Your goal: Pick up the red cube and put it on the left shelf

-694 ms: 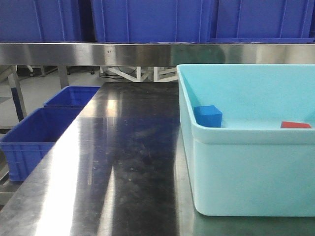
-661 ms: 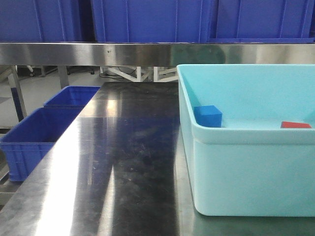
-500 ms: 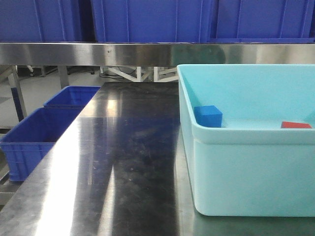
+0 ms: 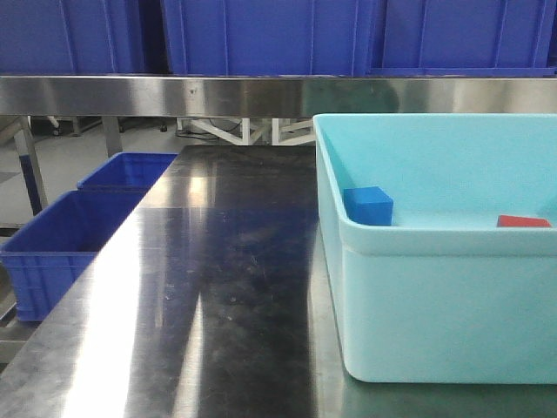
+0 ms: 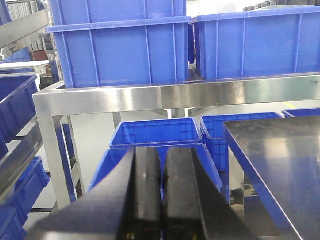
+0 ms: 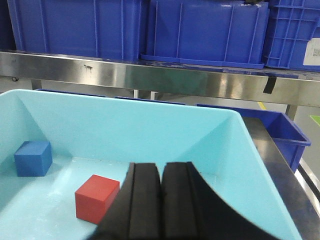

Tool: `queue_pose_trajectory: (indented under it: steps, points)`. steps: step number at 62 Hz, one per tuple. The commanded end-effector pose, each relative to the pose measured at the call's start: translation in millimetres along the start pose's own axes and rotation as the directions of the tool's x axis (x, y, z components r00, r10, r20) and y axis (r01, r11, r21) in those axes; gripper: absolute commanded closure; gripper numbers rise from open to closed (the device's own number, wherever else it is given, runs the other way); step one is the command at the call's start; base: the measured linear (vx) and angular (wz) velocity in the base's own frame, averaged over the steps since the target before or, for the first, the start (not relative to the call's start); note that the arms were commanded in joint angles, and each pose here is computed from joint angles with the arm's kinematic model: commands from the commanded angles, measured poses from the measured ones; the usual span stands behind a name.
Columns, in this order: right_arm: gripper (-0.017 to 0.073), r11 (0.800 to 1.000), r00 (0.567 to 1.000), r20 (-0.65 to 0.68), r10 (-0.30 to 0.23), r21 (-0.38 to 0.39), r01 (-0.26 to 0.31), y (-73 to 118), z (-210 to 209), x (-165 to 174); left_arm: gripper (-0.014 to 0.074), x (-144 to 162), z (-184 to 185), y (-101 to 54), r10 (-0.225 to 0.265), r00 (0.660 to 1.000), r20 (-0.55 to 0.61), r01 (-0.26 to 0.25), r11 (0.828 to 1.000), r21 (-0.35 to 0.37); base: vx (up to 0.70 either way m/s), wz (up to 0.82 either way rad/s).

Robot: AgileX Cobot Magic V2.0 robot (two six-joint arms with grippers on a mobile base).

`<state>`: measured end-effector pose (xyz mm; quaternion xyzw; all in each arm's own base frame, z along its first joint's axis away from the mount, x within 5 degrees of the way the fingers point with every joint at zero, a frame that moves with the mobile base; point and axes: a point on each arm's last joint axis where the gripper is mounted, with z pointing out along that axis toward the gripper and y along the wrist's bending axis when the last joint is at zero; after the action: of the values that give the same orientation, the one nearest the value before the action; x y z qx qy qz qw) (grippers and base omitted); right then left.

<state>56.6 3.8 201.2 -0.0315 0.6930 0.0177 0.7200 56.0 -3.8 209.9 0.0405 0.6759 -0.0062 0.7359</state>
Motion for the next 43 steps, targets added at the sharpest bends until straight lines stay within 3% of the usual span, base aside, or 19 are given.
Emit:
queue_pose_trajectory:
  steps: [1,43]
  points:
    - [0.0508,1.000,0.992,0.127,-0.008,-0.003,0.008,0.4,-2.4,-17.1,0.0488,0.5,0.9,0.5,-0.004,0.999,0.052,0.005,1.000,-0.006,0.00,0.00]
    - [0.0508,1.000,0.988,0.154,-0.001,-0.007,0.002,0.7,-2.6,-20.8,0.0488,0.5,0.9,0.5,-0.004,0.999,0.052,0.005,1.000,-0.006,0.00,0.00]
